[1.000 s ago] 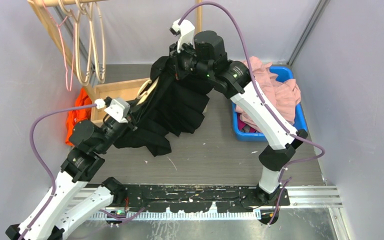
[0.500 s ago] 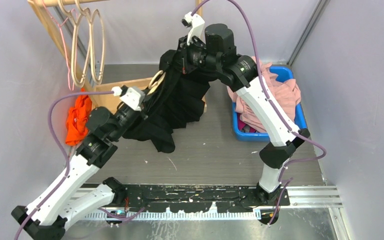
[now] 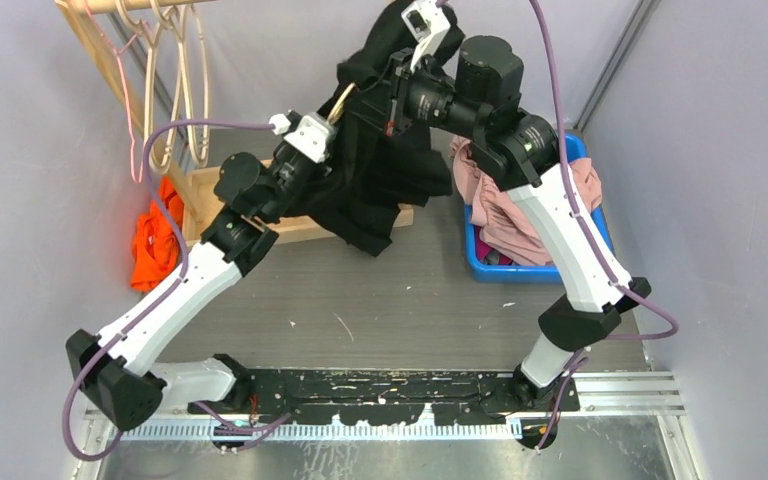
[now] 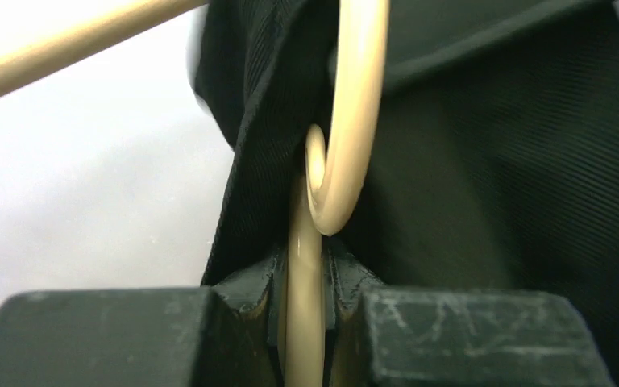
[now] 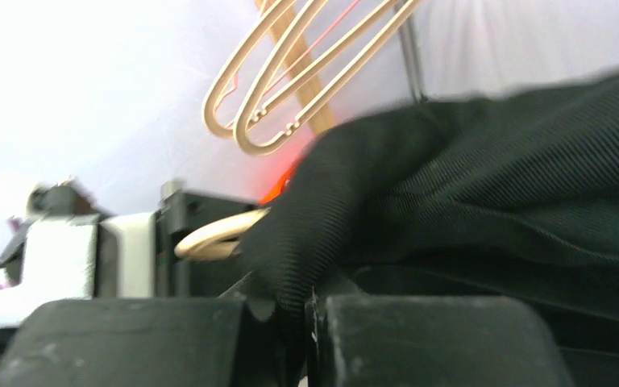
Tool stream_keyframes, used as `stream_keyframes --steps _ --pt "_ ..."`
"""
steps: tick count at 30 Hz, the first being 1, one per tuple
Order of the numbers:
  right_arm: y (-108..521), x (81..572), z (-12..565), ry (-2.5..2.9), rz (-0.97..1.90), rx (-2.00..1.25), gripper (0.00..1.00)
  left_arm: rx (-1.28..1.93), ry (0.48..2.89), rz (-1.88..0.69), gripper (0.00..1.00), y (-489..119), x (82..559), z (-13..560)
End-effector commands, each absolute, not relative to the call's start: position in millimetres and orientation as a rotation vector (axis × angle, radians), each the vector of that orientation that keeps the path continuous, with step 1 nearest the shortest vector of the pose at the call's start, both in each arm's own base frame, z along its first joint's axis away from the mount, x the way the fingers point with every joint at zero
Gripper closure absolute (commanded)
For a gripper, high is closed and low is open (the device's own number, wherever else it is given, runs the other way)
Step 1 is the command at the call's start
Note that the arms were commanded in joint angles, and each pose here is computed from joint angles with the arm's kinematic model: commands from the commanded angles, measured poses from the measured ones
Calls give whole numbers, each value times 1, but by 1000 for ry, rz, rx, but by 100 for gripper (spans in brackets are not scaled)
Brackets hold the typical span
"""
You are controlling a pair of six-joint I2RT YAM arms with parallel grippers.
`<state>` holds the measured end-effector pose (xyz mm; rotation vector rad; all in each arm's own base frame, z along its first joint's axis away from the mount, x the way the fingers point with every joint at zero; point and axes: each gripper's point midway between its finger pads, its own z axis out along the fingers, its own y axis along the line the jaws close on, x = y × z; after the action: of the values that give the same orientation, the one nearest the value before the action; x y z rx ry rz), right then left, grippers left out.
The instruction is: Remove the skirt from the hanger
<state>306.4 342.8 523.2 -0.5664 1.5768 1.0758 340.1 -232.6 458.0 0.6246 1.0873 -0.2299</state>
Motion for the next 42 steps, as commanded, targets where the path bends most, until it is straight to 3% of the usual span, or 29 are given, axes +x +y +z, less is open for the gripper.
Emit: stream_keyframes --steps 1,14,28,33,42 --pt "344 235 567 1419 1275 -711 92 476 993 -112 100 -212 367 500" --pt "351 246 544 1474 1256 -713 92 333 883 -146 100 -217 386 517" --pt "364 275 517 1501 1187 -695 92 509 1003 -508 100 -195 249 571" --pt "366 281 517 1503 1175 -684 92 520 1067 -481 100 -173 223 544" --pt "363 279 527 1493 1176 -667 91 531 1337 -370 100 -160 242 443"
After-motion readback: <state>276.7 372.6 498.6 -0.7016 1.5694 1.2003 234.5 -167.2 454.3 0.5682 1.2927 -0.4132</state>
